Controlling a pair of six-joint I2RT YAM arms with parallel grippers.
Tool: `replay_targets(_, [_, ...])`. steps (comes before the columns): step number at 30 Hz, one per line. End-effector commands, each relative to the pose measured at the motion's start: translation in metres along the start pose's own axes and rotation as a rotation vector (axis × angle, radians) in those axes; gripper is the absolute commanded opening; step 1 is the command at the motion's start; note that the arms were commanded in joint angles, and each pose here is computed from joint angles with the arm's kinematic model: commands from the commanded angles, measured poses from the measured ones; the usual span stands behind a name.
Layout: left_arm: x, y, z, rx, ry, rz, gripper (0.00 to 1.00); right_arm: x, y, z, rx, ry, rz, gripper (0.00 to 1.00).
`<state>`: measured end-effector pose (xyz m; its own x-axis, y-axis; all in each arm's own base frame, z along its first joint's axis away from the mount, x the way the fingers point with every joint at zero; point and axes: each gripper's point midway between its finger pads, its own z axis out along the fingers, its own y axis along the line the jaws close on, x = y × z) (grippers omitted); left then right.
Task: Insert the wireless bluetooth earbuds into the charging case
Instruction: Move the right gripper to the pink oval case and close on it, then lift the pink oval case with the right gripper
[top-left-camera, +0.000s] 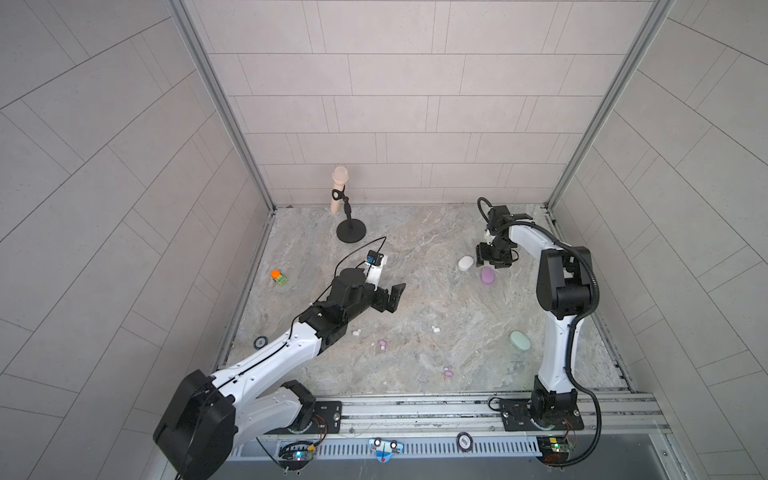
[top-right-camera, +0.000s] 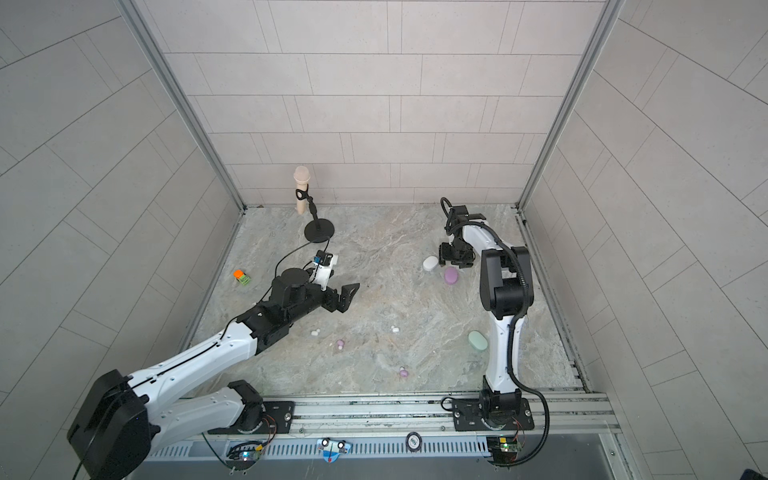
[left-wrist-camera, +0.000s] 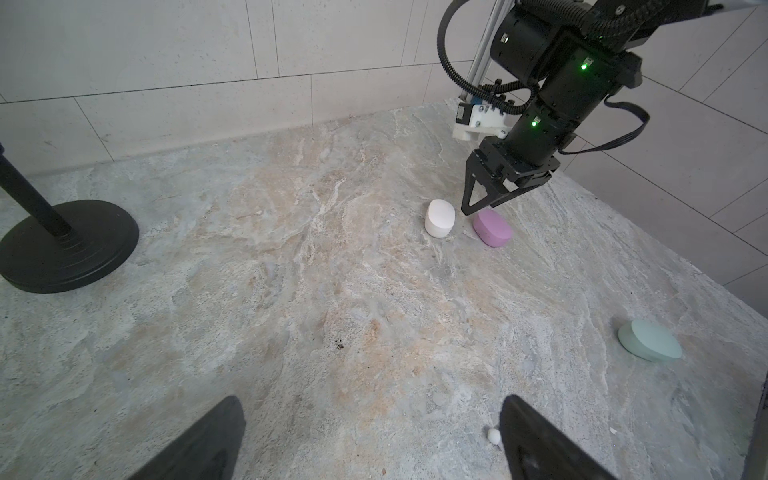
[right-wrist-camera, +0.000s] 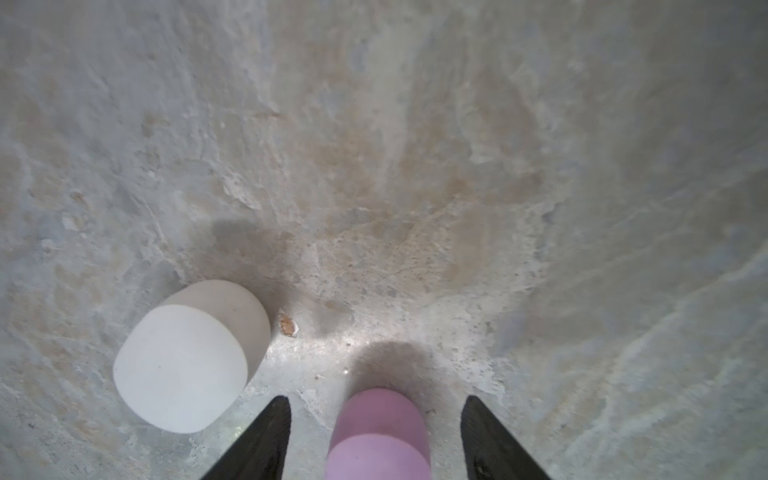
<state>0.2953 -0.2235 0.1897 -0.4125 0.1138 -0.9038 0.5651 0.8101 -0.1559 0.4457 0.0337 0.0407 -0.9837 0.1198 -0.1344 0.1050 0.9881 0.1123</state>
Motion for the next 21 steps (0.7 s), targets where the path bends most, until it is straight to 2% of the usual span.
replay_targets(1, [-0.014, -0.002, -0.005, 0.008, -0.039, -0.002, 1.0, 0.013, 0.012, 0.004, -0.058, 0.063, -0.038, 0.67])
replay_targets(9, [-0.015, -0.002, -0.007, 0.006, -0.042, -0.003, 1.0, 0.03, 0.028, -0.002, -0.093, 0.085, -0.081, 0.53])
replay_targets(14, [-0.016, -0.002, -0.009, 0.006, -0.046, -0.003, 1.0, 0.054, 0.041, 0.0, -0.086, 0.13, -0.137, 0.47])
replay_targets(21, [-0.017, -0.002, -0.011, 0.008, -0.049, -0.003, 1.0, 0.094, 0.055, 0.0, -0.038, 0.184, -0.241, 0.45])
